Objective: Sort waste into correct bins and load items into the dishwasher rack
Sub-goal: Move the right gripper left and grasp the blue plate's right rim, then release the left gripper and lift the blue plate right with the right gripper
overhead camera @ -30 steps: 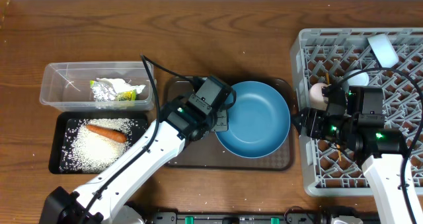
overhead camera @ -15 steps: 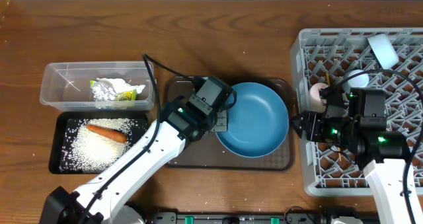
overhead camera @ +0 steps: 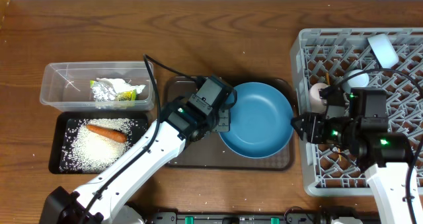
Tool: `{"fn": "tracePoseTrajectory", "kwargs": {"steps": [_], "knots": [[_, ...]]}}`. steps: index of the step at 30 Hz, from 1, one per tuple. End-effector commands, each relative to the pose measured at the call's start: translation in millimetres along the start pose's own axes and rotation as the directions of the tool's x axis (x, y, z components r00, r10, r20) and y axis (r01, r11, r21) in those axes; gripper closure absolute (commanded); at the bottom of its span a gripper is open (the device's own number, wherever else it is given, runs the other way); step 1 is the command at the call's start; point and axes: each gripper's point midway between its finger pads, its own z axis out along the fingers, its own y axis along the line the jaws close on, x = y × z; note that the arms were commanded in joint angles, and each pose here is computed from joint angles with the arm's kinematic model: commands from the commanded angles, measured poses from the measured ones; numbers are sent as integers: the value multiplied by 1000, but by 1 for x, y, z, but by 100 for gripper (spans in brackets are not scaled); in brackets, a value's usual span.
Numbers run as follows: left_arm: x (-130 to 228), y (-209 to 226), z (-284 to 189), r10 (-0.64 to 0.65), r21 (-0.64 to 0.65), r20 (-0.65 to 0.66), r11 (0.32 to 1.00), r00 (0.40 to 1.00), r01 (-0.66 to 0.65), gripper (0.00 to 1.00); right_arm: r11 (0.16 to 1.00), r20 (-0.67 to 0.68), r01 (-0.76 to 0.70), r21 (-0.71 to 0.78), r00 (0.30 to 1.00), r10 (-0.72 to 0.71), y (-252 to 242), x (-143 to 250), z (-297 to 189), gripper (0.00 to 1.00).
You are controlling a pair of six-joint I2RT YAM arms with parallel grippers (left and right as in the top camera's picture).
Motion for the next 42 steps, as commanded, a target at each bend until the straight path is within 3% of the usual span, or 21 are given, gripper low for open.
{"fn": "tracePoseTrajectory", "kwargs": {"steps": [1, 5, 13, 22, 26, 31, 35, 42], "knots": [[3, -10, -4, 5, 56, -18, 998, 1000, -4, 94, 999, -28, 35, 5, 999, -35, 2, 4, 9, 49], [4, -10, -4, 5, 54, -21, 999, 1000, -4, 94, 998, -50, 60, 0, 997, -60, 7, 6, 16, 50], [6, -10, -4, 5, 59, -31, 998, 999, -3, 94, 983, -111, 112, 143, 989, -96, -12, 11, 35, 60], [8, -8, -4, 8, 49, -39, 999, 999, -6, 94, 983, -83, 121, 139, 991, -110, -12, 1, 41, 92], [9, -7, -4, 8, 45, -43, 999, 999, -6, 94, 983, -58, 128, 134, 991, -121, -10, -5, 42, 99], [9, -7, -4, 8, 45, -44, 999, 999, -6, 93, 983, -52, 129, 133, 991, -123, -9, -7, 42, 99], [9, -7, -4, 7, 46, -42, 999, 999, -5, 74, 977, -45, 131, 170, 991, -125, -16, -9, 41, 99], [4, -12, -21, 17, 81, 2, 997, 1000, -18, 53, 939, 21, 167, 301, 983, -182, -38, -30, 31, 99]]}}
